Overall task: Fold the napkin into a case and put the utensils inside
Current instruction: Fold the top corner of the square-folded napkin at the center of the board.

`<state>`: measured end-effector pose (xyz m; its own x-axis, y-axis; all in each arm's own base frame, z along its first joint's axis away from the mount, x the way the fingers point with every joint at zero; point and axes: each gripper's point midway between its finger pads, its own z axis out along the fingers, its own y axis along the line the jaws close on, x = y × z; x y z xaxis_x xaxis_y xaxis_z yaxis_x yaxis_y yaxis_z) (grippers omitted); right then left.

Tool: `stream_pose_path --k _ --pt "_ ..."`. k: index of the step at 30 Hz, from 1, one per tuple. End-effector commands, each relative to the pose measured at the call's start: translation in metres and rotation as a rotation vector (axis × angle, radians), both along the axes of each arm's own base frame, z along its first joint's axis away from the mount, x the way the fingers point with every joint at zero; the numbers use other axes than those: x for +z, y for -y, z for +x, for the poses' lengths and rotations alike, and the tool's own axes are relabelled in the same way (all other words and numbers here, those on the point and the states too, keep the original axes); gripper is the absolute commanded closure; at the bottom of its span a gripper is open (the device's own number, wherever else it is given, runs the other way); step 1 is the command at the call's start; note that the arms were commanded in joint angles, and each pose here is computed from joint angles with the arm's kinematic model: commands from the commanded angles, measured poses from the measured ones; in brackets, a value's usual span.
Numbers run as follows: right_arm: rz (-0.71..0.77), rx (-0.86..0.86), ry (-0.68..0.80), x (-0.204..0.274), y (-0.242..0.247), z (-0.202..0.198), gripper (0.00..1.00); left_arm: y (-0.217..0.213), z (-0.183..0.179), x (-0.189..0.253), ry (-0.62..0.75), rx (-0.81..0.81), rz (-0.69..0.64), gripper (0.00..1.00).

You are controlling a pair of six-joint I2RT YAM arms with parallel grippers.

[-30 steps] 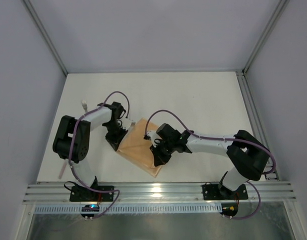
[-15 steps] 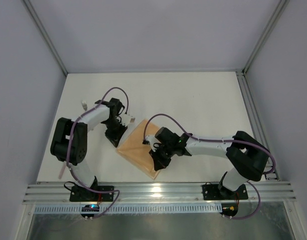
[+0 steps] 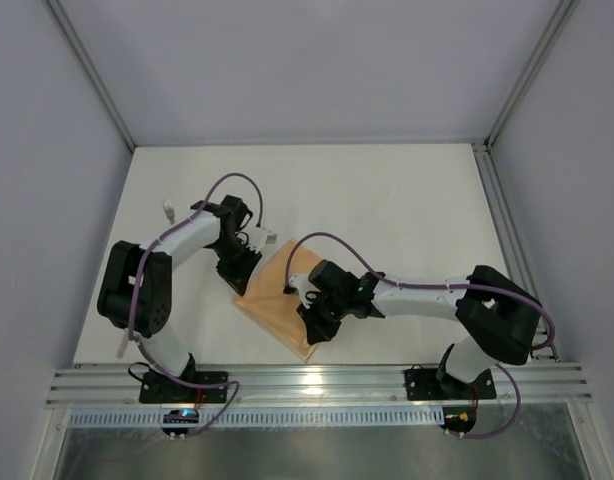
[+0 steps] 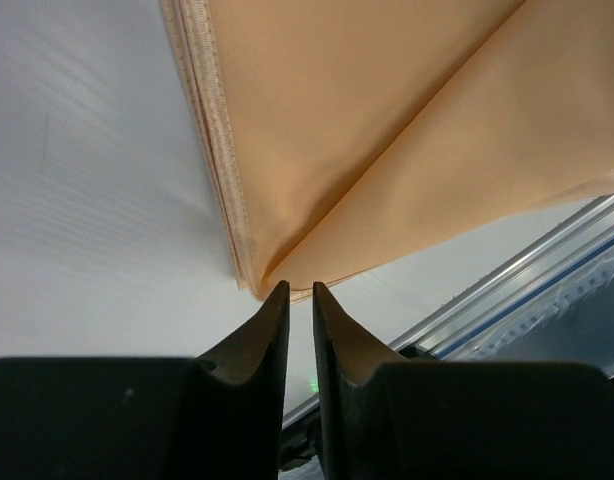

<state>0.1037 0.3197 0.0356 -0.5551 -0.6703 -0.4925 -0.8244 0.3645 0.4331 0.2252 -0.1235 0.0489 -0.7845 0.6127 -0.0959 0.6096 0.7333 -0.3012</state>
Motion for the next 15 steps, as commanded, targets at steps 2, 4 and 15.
stream_pose_path --k 2,4,15 --pt "0.023 0.002 0.03 -0.003 -0.005 0.0 0.97 0.004 -0.007 -0.001 0.006 -0.027 -0.021 0.83" --pt "0.01 -0.004 0.024 -0.009 -0.002 -0.001 0.97 0.002 -0.008 -0.008 0.001 -0.031 0.003 0.83" --pt "0.018 -0.023 0.035 0.001 -0.004 0.003 0.72 -0.014 -0.004 -0.035 0.034 -0.056 0.126 0.86"
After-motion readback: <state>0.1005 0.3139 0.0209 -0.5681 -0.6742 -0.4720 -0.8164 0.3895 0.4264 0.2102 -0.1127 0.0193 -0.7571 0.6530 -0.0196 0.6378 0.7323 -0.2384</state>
